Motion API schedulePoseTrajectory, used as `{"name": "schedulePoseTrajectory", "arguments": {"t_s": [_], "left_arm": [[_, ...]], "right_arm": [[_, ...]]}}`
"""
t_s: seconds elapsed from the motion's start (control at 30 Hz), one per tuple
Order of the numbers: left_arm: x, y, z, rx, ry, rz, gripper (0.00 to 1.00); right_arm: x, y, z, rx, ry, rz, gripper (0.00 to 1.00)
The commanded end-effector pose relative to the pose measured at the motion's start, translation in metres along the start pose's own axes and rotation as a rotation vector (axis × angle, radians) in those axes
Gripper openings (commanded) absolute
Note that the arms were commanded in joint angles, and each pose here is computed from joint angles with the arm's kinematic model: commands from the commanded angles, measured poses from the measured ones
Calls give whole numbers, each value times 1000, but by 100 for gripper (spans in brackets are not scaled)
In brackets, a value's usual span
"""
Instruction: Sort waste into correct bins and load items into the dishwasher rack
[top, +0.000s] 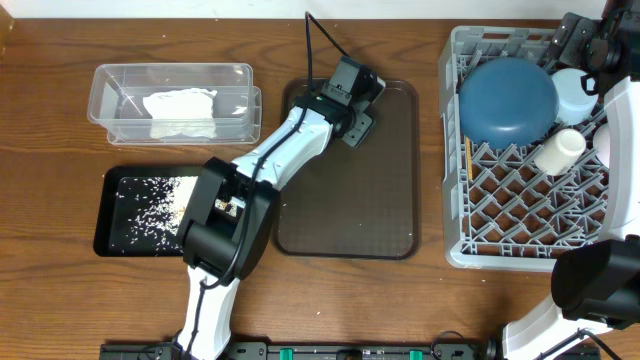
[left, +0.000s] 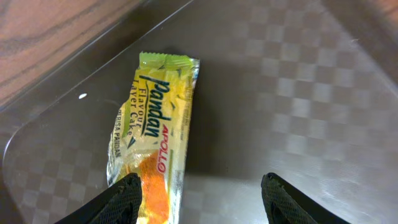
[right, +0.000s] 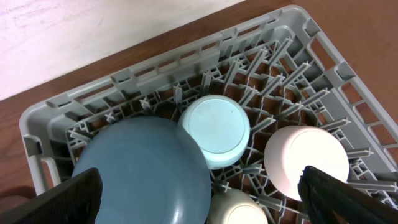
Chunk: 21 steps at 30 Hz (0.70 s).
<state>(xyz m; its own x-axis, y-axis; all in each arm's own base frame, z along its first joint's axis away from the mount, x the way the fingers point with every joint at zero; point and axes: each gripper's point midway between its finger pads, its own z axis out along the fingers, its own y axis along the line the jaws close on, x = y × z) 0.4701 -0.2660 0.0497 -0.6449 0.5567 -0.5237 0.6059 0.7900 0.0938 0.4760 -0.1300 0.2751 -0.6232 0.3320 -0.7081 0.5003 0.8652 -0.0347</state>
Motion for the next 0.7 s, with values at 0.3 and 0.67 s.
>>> {"name": "schedulePoseTrajectory", "arguments": {"t_s": [0.3, 0.67], "left_arm": [[17, 27, 30, -74, 34, -7, 65], [27, 25, 39, -67, 62, -9, 60]], "right_arm": [[-8, -5, -12, 6, -30, 4, 99], [-8, -5, -12, 6, -30, 4, 99]]}}
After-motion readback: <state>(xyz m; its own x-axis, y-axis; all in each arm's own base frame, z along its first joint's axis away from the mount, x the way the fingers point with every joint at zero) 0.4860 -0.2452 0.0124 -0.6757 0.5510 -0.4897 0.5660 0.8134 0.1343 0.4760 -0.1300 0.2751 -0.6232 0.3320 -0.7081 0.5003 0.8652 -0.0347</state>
